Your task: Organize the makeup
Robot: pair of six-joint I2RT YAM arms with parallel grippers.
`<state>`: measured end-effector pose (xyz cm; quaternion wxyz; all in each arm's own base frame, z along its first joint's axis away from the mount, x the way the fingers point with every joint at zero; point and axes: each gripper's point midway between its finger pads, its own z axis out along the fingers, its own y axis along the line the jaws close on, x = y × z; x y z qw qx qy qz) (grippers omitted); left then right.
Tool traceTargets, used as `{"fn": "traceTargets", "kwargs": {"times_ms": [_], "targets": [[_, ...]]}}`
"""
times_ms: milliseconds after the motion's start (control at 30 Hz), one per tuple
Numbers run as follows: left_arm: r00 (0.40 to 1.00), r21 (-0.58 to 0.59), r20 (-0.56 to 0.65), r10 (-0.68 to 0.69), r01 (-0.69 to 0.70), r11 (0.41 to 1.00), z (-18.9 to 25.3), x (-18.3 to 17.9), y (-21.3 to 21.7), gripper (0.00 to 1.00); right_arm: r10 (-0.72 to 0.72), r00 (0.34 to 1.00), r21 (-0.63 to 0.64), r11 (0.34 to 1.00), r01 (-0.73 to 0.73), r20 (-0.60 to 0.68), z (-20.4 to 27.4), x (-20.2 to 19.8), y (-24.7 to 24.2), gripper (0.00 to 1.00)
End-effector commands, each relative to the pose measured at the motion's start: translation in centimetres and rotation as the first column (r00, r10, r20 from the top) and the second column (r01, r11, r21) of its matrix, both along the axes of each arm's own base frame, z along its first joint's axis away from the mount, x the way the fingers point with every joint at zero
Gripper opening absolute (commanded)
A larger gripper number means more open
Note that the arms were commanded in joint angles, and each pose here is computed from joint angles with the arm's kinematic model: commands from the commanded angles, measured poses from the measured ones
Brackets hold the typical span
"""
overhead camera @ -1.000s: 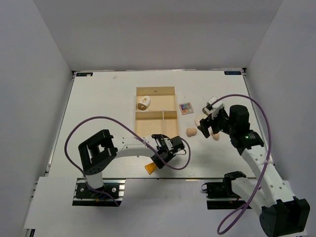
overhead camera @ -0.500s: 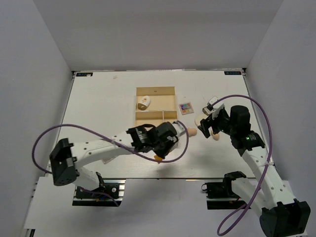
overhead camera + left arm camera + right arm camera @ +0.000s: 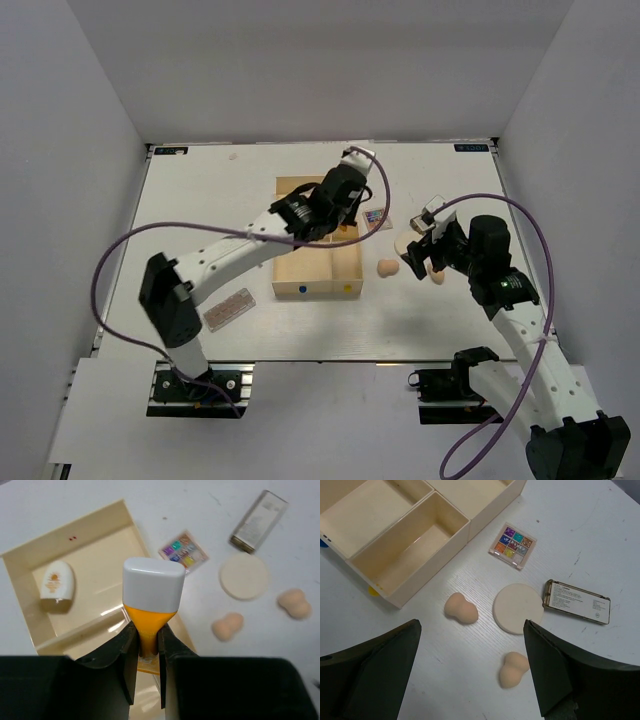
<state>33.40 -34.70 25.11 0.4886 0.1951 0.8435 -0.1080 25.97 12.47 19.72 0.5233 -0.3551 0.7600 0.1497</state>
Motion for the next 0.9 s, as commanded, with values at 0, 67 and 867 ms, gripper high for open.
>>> {"fn": "traceTargets", "kwargs": {"times_ms": [0, 67, 867], "targets": [[0.988, 0.031, 0.086, 0.130, -0.133, 0.991, 1.0, 5.5, 2.1, 0.28, 0.004, 1.000, 0.024, 1.000, -0.004, 0.031, 0.6, 0.0, 0.2, 0.89], [0.984, 0.057, 0.078, 0.161, -0.166, 0.985, -0.1, 8.0, 1.6, 0.28, 0.001, 0.999, 0.024, 1.000, -0.001, 0.034, 0.7, 0.1, 0.2, 0.89], [0.984, -0.005, -0.071, 0.165, -0.166, 0.986, -3.7, 11.9, 6.4, 0.62, -0.027, 0.999, -0.002, 1.000, 0.027, 0.025, -0.2, 0.8, -0.2, 0.89]]}}
